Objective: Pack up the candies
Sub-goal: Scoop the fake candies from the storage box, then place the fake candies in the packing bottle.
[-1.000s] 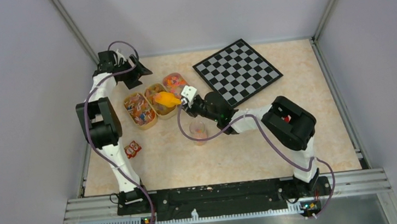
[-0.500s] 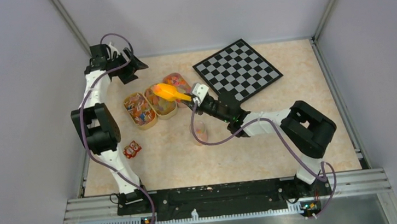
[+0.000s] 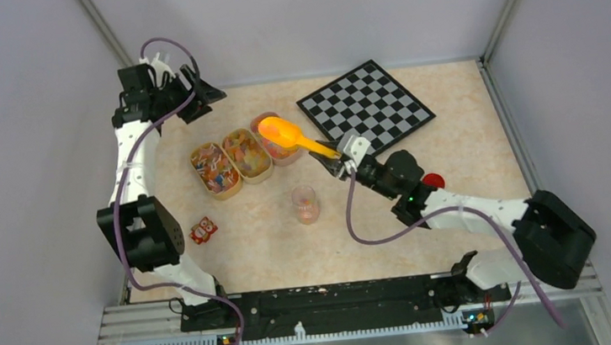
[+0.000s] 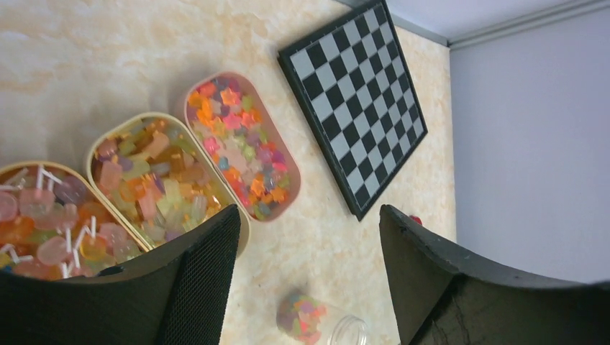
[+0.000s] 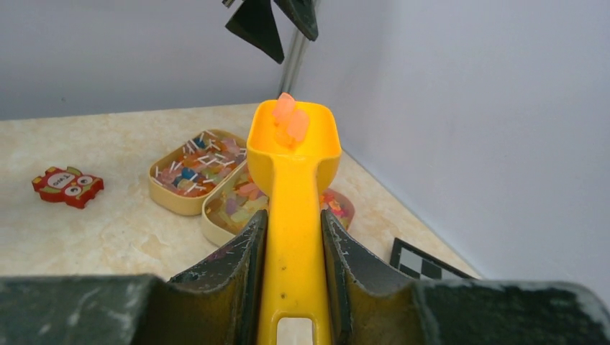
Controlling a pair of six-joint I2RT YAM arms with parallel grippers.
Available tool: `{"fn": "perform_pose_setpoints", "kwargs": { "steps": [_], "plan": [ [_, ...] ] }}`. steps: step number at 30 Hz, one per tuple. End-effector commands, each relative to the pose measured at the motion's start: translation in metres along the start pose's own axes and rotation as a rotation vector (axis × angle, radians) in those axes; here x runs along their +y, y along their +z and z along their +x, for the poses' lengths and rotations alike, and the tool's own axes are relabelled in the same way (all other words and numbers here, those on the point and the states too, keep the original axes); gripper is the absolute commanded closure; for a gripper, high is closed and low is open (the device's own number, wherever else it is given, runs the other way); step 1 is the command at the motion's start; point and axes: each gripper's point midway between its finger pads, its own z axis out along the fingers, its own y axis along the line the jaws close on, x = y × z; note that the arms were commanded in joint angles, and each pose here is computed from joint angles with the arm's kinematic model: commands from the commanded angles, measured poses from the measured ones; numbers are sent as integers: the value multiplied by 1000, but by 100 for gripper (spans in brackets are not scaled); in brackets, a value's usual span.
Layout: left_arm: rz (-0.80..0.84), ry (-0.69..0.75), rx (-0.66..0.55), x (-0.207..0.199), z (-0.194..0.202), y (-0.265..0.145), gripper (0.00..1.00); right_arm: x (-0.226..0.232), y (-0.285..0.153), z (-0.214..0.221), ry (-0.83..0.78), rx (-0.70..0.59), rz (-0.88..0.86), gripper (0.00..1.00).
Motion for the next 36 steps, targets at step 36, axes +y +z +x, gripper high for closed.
{"fn": "perform_pose_setpoints", "kwargs": {
  "steps": [36],
  "plan": [
    [48, 296, 209, -37, 192, -40, 1, 35, -149, -40, -11, 325, -285, 100]
  ]
}}
